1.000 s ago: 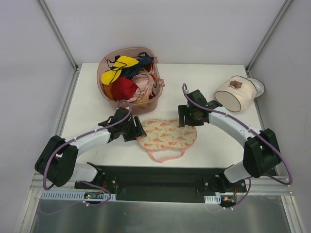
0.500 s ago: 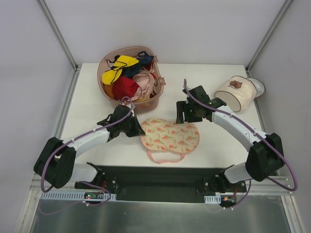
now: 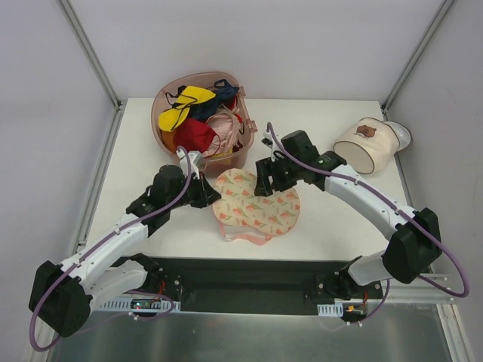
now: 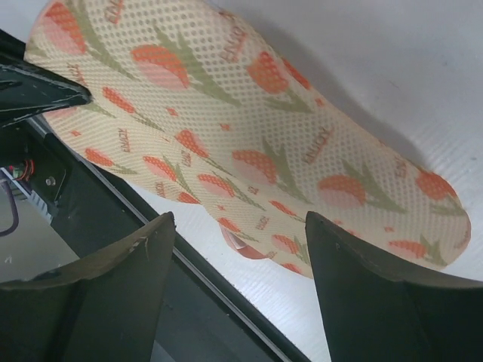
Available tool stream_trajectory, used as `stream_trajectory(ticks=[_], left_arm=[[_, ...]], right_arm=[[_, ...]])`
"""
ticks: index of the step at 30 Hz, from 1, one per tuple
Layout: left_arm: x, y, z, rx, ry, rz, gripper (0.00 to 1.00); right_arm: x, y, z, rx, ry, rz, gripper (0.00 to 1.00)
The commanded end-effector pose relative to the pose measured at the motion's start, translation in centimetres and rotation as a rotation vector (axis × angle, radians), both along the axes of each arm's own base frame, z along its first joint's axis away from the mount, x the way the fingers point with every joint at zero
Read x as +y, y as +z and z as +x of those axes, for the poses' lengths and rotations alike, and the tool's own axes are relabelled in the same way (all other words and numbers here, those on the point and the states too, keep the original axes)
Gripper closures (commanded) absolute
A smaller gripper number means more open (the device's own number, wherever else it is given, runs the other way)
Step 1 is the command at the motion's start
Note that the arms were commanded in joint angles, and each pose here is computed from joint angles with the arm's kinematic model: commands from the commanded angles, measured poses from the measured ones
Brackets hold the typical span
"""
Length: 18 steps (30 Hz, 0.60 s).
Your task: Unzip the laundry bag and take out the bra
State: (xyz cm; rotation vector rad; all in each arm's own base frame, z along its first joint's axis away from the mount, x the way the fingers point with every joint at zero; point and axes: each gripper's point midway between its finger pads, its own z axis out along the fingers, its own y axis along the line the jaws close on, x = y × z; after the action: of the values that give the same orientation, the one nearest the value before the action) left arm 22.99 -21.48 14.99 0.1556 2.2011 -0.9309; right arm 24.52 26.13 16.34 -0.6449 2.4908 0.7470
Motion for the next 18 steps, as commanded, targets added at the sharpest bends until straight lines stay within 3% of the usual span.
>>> stream_trajectory(ticks=[1,10,16,18], left_arm=[[-0.3,1.9,-0.2,-0.134,-0.075,-0.001,1.00],[-1.2,4.3,-1.8,-0.268,-0.222,-0.036,1.00],[-1.3,5.6,-2.9,-0.379,-0.306,-0.035,1.00],[-1.1,6.0,-2.8,-0.407,-0.298,-0.025,1.00]], right_arm=[[2.3,3.2,0.8,-0.141,0.106,0.073,0.27],[3.7,5.1,2.3,-0.379,0.160,0.151,0.26],[4.2,6.1,2.5,-0.422,0.187,0.176,0.26],[4.7,6.3,1.8,-0.400,0.225,0.200,0.31]])
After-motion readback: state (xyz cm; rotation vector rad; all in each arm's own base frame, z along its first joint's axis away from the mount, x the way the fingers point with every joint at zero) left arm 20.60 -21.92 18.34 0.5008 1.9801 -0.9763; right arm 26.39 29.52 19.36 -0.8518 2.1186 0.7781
